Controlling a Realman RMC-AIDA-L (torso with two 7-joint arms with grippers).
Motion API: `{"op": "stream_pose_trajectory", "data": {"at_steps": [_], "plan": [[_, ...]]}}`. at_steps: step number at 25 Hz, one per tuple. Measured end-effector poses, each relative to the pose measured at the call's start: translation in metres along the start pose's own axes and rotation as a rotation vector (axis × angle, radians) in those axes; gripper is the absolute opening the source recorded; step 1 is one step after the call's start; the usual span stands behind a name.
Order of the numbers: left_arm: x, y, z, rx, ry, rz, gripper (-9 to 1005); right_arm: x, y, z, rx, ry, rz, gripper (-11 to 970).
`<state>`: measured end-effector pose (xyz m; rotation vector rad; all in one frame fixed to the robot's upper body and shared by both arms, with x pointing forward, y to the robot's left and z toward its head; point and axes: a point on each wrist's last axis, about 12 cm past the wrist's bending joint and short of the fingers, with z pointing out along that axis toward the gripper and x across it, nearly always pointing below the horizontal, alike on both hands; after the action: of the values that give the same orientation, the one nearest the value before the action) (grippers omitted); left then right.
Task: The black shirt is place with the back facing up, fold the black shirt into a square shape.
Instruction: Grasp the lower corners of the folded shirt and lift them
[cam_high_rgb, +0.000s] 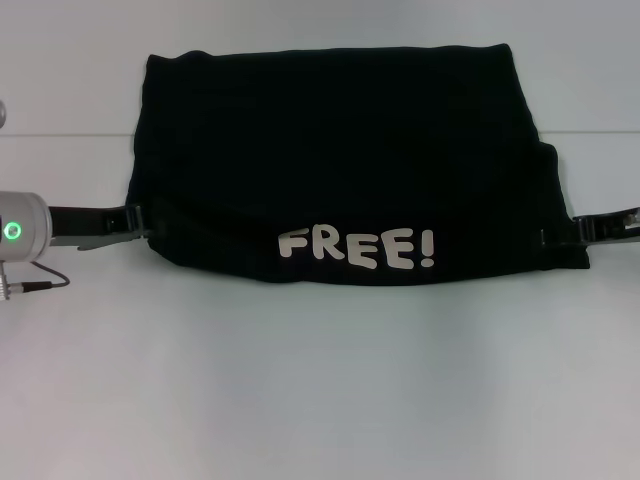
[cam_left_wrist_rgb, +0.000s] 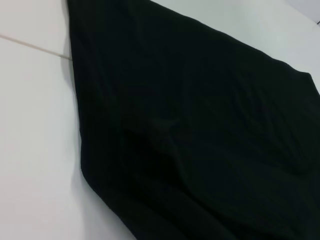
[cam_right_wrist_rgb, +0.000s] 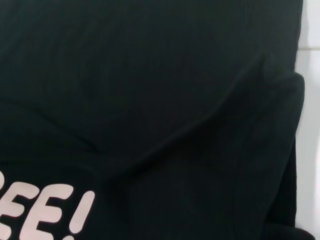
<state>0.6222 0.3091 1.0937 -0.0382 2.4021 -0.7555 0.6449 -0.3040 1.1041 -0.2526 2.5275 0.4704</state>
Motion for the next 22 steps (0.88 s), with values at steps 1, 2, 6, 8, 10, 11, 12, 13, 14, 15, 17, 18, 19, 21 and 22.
{"op": "stream_pose_trajectory", "data": {"at_steps": [1, 2, 6, 8, 10, 11, 12, 13, 14, 15, 17, 18, 19, 21, 22], "plan": [[-0.0004, -0.0004, 0.0002, 0.001, 0.0, 0.001, 12, -0.0001, 0.0007, 0.0001, -0.004, 0.001, 0.0, 796], [-0.0007, -0.0007, 0.0003, 0.001, 0.0, 0.002, 12, 0.0001, 0.0016, 0.0002, -0.01, 0.005, -0.001, 791], [0.0, -0.0018, 0.0014, 0.004, 0.001, 0.002, 12, 0.0004, 0.0046, 0.0003, -0.028, 0.018, -0.004, 770], [0.0003, -0.0023, 0.0018, 0.005, 0.002, 0.001, 12, 0.0007, 0.0048, 0.0002, -0.03, 0.02, 0.003, 760], [0.0005, -0.0025, 0.0021, 0.006, 0.002, 0.001, 12, 0.0013, 0.0041, 0.0, -0.03, 0.02, 0.019, 749], [0.0005, -0.0027, 0.0022, 0.006, 0.002, 0.001, 12, 0.0017, 0.0034, -0.0003, -0.029, 0.018, 0.026, 744], [0.0005, -0.0028, 0.0022, 0.006, 0.002, 0.002, 12, 0.0018, 0.0024, -0.0008, -0.026, 0.016, 0.032, 739], [0.0005, -0.0029, 0.0023, 0.006, 0.002, 0.002, 12, 0.0018, 0.0013, -0.0013, -0.022, 0.014, 0.038, 720], [0.0004, -0.003, 0.0023, 0.006, 0.001, 0.002, 12, 0.0016, 0.0, -0.002, -0.018, 0.013, 0.041, 701], [0.0004, -0.003, 0.0023, 0.006, 0.001, 0.002, 12, 0.0016, -0.0011, -0.0026, -0.015, 0.013, 0.044, 681], [0.0005, -0.0032, 0.0024, 0.007, 0.001, 0.002, 12, 0.0015, -0.0021, -0.0031, -0.012, 0.013, 0.049, 643], [0.0005, -0.0033, 0.0024, 0.007, 0.001, 0.002, 12, 0.0014, -0.0025, -0.0033, -0.011, 0.013, 0.051, 624], [0.0005, -0.0033, 0.0024, 0.007, 0.001, 0.002, 12, 0.0014, -0.003, -0.0035, -0.009, 0.012, 0.053, 605], [0.0004, -0.0033, 0.0023, 0.007, 0.001, 0.003, 12, 0.0014, -0.0038, -0.0039, -0.007, 0.011, 0.054, 566], [0.0003, -0.0033, 0.0022, 0.007, 0.001, 0.003, 12, 0.0014, -0.0041, -0.0041, -0.007, 0.01, 0.055, 547]]}}
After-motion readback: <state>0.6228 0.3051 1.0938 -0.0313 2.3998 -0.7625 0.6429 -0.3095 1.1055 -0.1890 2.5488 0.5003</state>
